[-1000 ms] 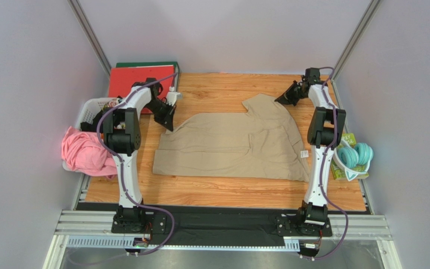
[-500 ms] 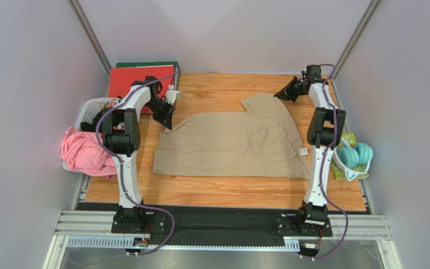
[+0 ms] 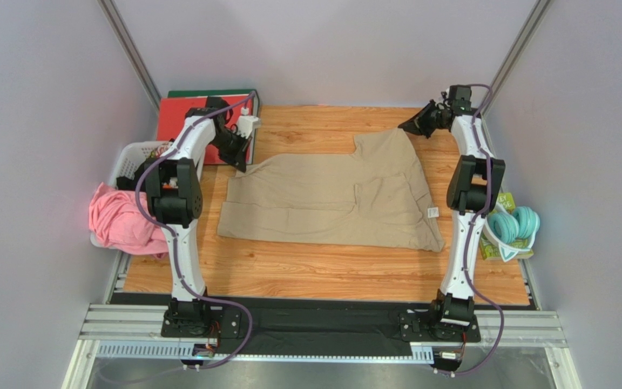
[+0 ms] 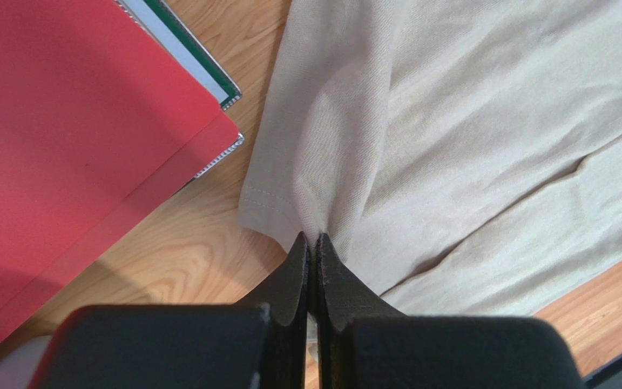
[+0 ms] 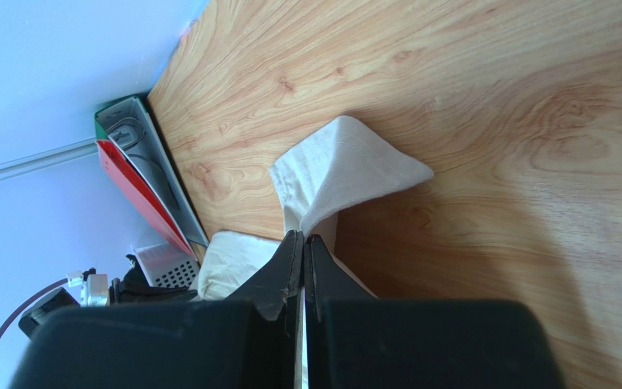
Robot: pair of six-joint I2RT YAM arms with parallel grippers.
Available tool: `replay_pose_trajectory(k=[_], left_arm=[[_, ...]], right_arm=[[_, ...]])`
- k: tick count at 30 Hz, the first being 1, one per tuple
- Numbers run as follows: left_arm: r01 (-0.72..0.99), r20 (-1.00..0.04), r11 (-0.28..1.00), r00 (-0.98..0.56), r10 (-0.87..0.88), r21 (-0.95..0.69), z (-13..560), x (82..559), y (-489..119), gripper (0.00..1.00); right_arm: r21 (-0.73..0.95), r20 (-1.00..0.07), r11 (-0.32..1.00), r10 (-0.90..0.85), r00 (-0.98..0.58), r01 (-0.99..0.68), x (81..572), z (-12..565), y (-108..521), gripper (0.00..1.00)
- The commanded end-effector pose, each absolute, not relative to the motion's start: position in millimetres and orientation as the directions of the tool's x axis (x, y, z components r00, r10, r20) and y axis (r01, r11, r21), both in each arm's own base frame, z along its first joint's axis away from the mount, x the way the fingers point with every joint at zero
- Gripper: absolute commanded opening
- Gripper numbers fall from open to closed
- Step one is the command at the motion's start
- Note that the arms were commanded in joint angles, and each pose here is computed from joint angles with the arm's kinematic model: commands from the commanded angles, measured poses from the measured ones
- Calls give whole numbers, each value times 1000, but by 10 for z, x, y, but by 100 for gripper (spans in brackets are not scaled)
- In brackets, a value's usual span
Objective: Fold and stack the t-shirts
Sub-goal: Fold the tshirt
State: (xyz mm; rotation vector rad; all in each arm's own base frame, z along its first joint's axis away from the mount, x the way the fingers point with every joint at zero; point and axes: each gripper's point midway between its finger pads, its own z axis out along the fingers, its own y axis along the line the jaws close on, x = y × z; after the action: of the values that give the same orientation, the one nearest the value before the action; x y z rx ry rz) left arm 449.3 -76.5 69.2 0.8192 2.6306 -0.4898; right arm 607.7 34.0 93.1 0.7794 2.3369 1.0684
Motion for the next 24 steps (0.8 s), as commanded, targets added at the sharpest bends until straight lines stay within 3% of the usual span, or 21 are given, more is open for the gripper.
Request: replay_pose_trajectory(k=[1, 5, 9, 20, 24], left_arm=[[592, -466, 790, -751, 468, -160, 901, 4584, -668, 1], [583, -430, 796, -768, 475, -162, 713, 4521, -608, 5], [570, -404, 804, -784, 471, -170, 556, 4501, -584, 19], [549, -420, 810, -797, 434, -205, 506, 4664, -657, 22], [550, -419, 807, -798, 433, -213, 498, 4653, -670, 36]], right_arm=[[826, -220, 519, 656, -722, 220, 6143, 1401, 342, 0], [822, -199, 515, 657, -727, 241, 6117, 1297, 346, 0], [815, -184, 519, 654, -734, 258, 6090, 1170, 345, 0], [805, -161, 523, 648, -745, 281, 6054, 968, 355, 0], [803, -156, 523, 647, -746, 286, 6050, 923, 356, 0]])
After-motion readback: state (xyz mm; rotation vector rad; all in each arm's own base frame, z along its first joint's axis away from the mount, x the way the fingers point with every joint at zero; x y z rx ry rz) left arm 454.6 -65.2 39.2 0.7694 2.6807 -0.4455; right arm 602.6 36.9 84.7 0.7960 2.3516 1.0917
